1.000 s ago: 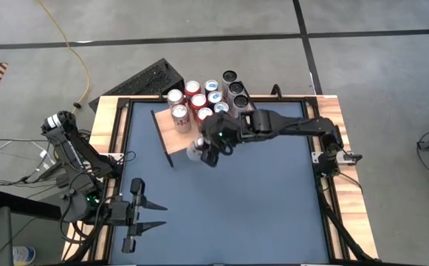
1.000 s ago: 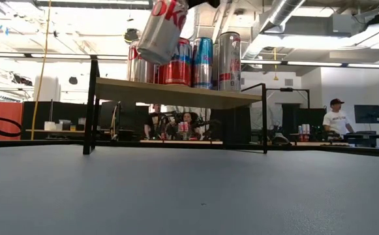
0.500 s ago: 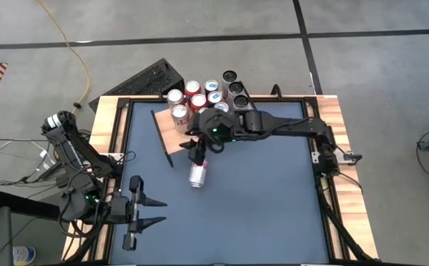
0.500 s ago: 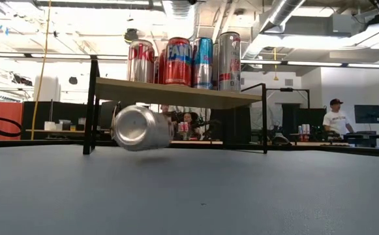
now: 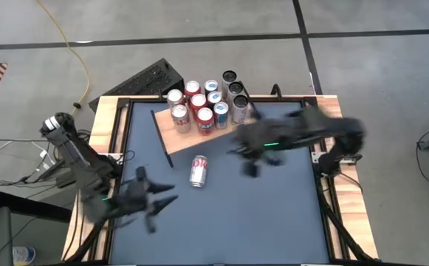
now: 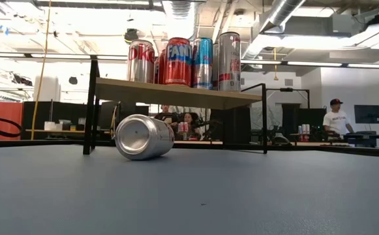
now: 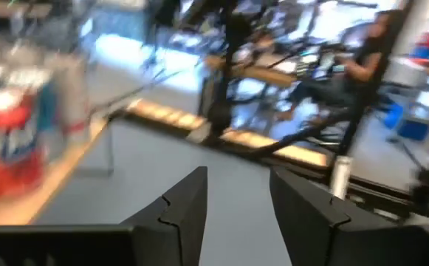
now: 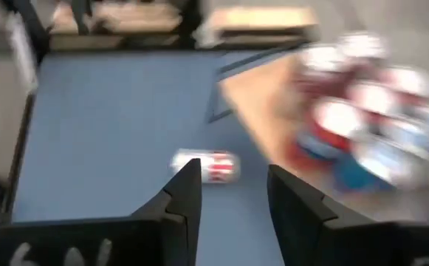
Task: Place canned beverage on shelf
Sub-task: Put the silver soda can on the shelf aligned with the other silver soda cans
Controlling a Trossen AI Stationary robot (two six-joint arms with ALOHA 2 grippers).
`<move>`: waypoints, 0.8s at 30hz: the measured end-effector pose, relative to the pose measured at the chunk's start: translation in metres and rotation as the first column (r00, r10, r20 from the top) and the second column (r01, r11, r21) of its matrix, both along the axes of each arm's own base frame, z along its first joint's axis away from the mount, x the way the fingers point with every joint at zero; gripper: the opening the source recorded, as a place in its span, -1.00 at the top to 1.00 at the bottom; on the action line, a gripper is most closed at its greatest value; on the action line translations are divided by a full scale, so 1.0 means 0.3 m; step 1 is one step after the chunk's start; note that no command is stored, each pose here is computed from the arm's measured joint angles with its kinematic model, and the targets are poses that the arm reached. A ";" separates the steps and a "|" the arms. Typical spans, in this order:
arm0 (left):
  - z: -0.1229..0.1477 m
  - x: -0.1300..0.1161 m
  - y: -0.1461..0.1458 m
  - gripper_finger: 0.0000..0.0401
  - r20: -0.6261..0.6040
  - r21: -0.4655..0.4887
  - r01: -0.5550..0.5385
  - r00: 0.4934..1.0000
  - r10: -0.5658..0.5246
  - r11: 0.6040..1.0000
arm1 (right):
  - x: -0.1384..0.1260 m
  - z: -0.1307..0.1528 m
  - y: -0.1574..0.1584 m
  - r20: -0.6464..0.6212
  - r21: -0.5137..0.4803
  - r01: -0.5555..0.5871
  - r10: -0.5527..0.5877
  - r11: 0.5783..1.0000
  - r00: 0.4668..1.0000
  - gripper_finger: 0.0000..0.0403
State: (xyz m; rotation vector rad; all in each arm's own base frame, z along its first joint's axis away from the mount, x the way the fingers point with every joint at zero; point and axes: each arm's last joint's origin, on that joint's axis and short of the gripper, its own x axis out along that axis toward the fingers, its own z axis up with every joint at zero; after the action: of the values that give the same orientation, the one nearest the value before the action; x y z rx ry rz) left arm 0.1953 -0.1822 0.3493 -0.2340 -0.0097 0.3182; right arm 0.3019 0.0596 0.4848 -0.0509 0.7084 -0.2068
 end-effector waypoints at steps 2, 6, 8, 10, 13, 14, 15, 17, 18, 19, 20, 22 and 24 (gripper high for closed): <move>-0.032 0.062 0.054 0.32 -0.033 -0.101 0.030 0.999 -0.033 0.994 | -0.130 0.064 0.021 0.071 -0.016 0.097 -0.095 0.995 0.993 0.33; -0.123 0.192 0.129 0.26 -0.167 -0.240 0.155 0.966 -0.198 0.958 | -0.321 0.132 0.060 0.190 -0.013 0.181 -0.175 0.983 0.966 0.35; -0.154 0.237 0.157 0.20 -0.197 -0.286 0.174 0.952 -0.236 0.942 | -0.388 0.148 0.063 0.221 -0.010 0.201 -0.194 0.980 0.956 0.35; -0.175 0.275 0.176 0.13 -0.198 -0.335 0.192 0.943 -0.268 0.923 | -0.443 0.159 0.069 0.239 0.022 0.183 -0.183 0.983 0.954 0.35; -0.218 0.323 0.167 0.06 -0.183 -0.441 0.219 0.928 -0.326 0.870 | -0.487 0.171 0.087 0.257 0.054 0.116 -0.126 0.992 0.958 0.35; -0.232 0.335 0.157 0.05 -0.175 -0.476 0.241 0.917 -0.359 0.846 | -0.497 0.172 0.094 0.258 0.056 0.098 -0.109 0.994 0.960 0.35; -0.247 0.347 0.146 0.04 -0.171 -0.498 0.269 0.902 -0.397 0.825 | -0.506 0.172 0.100 0.255 0.057 0.081 -0.093 0.995 0.963 0.35; -0.281 0.377 0.125 0.04 -0.158 -0.515 0.311 0.881 -0.445 0.799 | -0.518 0.174 0.108 0.259 0.072 0.058 -0.075 0.996 0.963 0.35; -0.303 0.392 0.116 0.04 -0.159 -0.525 0.311 0.878 -0.451 0.792 | -0.523 0.175 0.110 0.260 0.072 0.053 -0.070 0.996 0.963 0.35; -0.325 0.408 0.107 0.04 -0.149 -0.547 0.304 0.882 -0.448 0.780 | -0.526 0.176 0.111 0.262 0.072 0.048 -0.065 0.996 0.963 0.35; -0.345 0.422 0.097 0.04 -0.130 -0.589 0.295 0.885 -0.448 0.753 | -0.528 0.176 0.113 0.262 0.073 0.043 -0.060 0.996 0.963 0.35; -0.381 0.454 0.091 0.04 -0.091 -0.665 0.295 0.880 -0.466 0.686 | -0.525 0.173 0.123 0.258 0.069 0.034 -0.051 0.997 0.965 0.35; -0.408 0.485 0.096 0.04 -0.047 -0.713 0.345 0.845 -0.533 0.610 | -0.517 0.169 0.132 0.252 0.061 0.030 -0.045 0.998 0.967 0.35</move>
State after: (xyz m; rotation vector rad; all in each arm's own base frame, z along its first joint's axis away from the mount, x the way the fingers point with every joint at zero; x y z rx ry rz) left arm 0.3409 -0.1535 0.2270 -0.9267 0.4353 -0.1786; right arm 0.1469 0.0993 0.5354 0.0430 0.4603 -0.2246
